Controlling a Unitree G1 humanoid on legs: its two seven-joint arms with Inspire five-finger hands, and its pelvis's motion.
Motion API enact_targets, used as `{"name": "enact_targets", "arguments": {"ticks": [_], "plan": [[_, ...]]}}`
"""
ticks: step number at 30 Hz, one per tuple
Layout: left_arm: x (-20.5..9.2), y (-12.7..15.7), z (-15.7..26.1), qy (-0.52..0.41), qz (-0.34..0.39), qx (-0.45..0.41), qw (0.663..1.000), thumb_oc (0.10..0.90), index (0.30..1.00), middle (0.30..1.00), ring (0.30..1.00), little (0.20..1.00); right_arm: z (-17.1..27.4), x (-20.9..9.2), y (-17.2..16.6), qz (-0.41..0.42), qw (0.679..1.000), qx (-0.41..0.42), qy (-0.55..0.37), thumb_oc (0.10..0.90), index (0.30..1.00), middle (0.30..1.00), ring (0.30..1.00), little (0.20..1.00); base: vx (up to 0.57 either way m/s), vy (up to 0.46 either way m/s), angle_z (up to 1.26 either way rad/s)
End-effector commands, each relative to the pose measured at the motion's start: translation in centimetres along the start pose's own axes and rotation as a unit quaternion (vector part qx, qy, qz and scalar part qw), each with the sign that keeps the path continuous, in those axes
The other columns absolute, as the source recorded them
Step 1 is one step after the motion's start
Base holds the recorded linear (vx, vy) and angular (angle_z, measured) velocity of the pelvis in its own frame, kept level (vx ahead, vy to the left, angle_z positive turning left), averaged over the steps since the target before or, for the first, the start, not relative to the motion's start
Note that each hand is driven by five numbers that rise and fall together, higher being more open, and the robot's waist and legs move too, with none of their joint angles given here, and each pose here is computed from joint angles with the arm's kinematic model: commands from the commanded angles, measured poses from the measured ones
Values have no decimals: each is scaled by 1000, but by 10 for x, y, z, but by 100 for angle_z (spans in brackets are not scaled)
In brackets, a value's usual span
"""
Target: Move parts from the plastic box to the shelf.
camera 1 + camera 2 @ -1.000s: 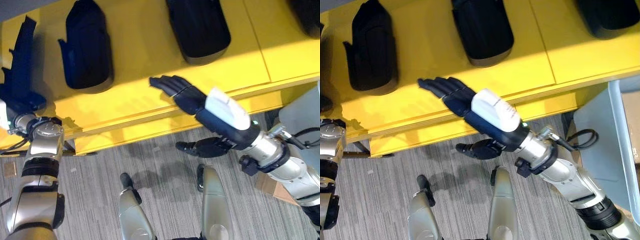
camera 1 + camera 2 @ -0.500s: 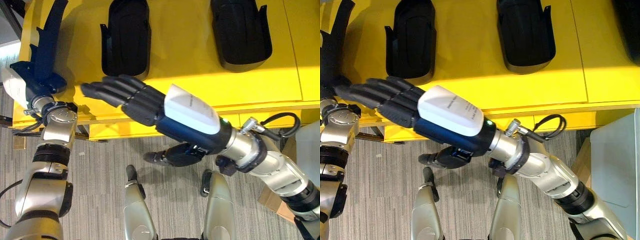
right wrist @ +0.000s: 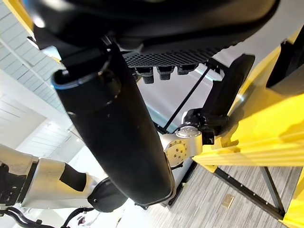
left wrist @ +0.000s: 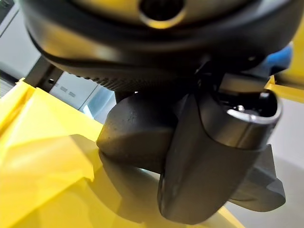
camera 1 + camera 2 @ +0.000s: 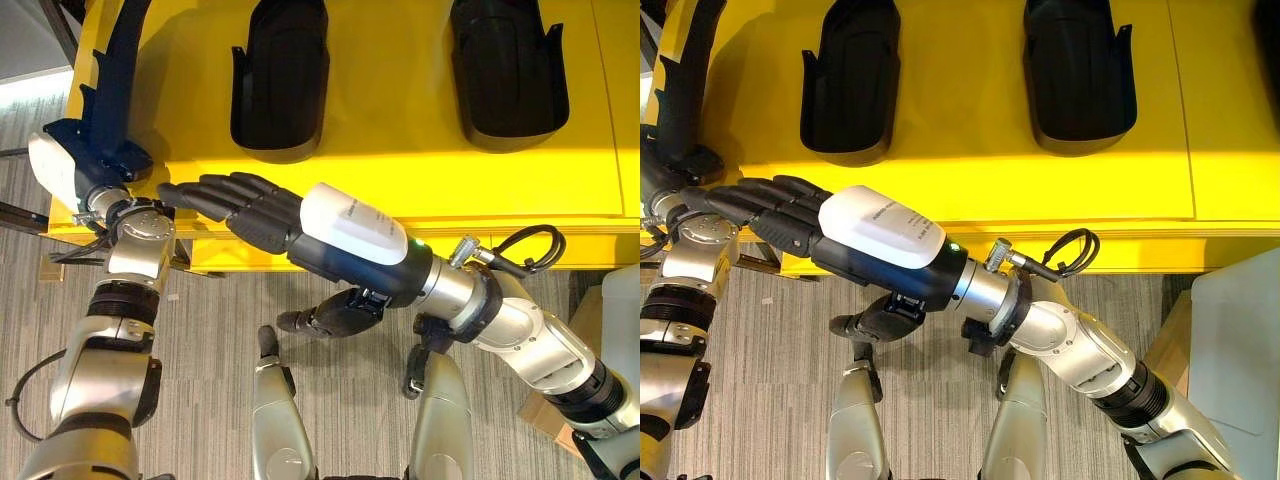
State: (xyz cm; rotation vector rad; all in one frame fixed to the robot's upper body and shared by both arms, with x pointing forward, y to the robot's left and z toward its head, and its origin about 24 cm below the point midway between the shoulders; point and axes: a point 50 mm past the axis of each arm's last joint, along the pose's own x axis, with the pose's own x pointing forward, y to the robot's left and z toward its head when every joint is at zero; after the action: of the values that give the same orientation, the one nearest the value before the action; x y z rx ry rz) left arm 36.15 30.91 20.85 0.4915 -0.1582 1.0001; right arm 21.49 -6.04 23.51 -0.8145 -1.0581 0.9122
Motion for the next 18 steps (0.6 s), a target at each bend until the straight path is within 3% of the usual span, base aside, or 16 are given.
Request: {"name": "enact_targets", "arguments": {"ticks": [1, 7, 18], "plan": [[6, 6, 4, 2, 24, 13, 1000, 400, 300, 300, 300, 300, 40, 9, -27, -87, 989, -24, -119, 900, 1000, 1000, 1000, 1000, -24, -18, 5], [3, 2, 9, 10, 26, 5, 1000, 400, 300, 300, 300, 300, 37, 7, -23, -83, 990, -28, -108, 900, 1000, 1000, 1000, 1000, -17, -32, 11], [20, 21, 10, -5, 39, 49, 998, 400, 300, 300, 300, 300, 26, -4, -25, -76, 994, -37, -64, 900, 1000, 1000, 1000, 1000, 22, 9, 5]]}}
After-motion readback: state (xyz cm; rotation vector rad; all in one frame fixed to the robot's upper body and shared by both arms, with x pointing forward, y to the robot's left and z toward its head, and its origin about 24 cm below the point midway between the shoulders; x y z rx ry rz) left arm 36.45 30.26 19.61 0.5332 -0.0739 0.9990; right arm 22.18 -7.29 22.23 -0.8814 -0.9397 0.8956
